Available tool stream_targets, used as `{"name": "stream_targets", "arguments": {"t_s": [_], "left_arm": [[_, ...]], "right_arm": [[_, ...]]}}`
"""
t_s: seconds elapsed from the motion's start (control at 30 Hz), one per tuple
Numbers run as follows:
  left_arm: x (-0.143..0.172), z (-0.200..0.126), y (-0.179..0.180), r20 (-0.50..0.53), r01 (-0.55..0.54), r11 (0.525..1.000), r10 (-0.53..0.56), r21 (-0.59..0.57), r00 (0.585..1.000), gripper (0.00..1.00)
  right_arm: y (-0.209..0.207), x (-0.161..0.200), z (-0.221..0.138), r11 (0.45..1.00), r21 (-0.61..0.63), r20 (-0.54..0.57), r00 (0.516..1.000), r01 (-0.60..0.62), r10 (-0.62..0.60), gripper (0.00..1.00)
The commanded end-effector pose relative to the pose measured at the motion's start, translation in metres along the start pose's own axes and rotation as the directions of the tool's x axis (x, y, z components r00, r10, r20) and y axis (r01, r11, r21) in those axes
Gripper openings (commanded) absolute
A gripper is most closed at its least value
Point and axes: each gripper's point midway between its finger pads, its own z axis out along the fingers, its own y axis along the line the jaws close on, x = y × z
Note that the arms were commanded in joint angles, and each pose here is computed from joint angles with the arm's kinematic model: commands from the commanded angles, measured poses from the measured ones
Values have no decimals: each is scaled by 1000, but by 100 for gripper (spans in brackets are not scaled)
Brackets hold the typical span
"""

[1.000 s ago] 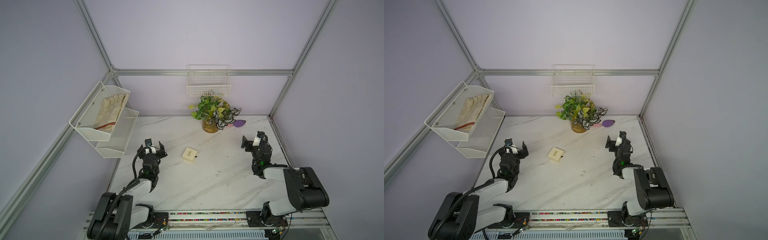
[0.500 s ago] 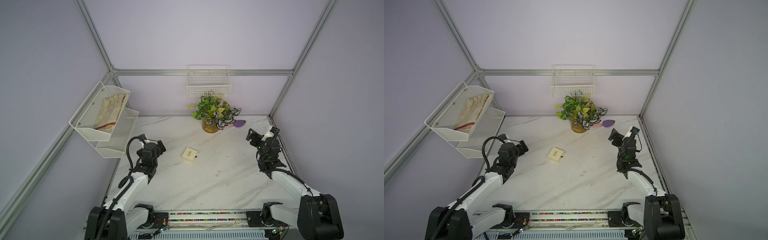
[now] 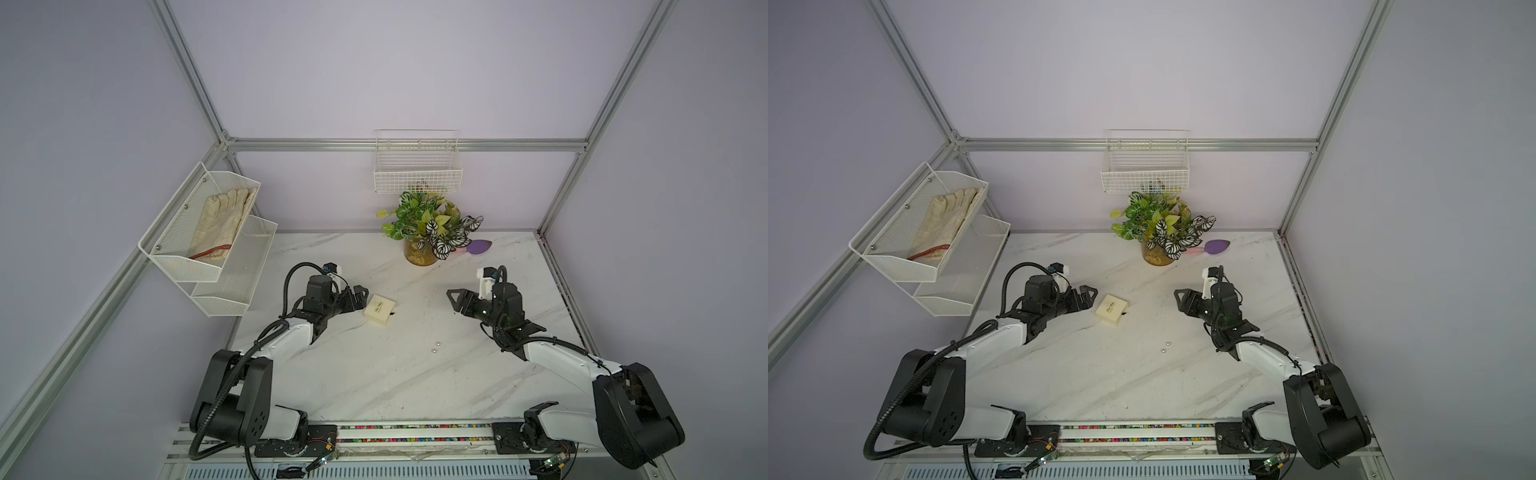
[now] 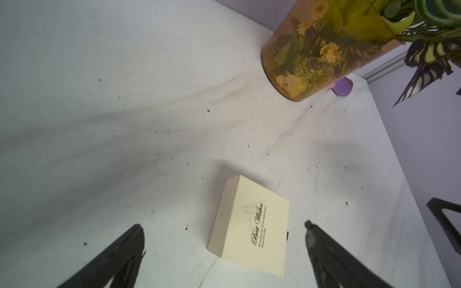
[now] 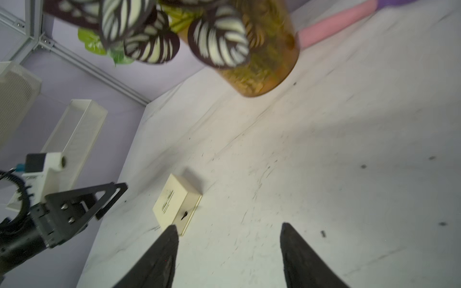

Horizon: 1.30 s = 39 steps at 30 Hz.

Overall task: Place the earrings into the drawer-style jewelry box
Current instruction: Open the drawer in the jewelry box.

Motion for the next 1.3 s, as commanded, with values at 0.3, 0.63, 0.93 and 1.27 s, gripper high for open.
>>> {"name": "stream_targets", "arguments": {"t_s": [0.3, 0.63, 0.93, 1.27], "left_arm": [[5, 45, -35, -150, 36, 976, -3, 216, 989, 73], [16, 54, -19, -187, 24, 989, 4, 145, 982, 66], [23, 59, -15, -216, 15, 991, 15, 136, 976, 58], [34, 65, -2, -241, 13, 996, 8, 86, 970, 50]], "right_arm": [[58, 86, 67, 990, -79, -286, 954, -113, 86, 43], [62, 105, 109, 975, -48, -341, 922, -215, 186, 38], [59, 108, 133, 961, -17, -342, 905, -276, 253, 34], [62, 108, 140, 953, -22, -352, 895, -301, 274, 33]]}}
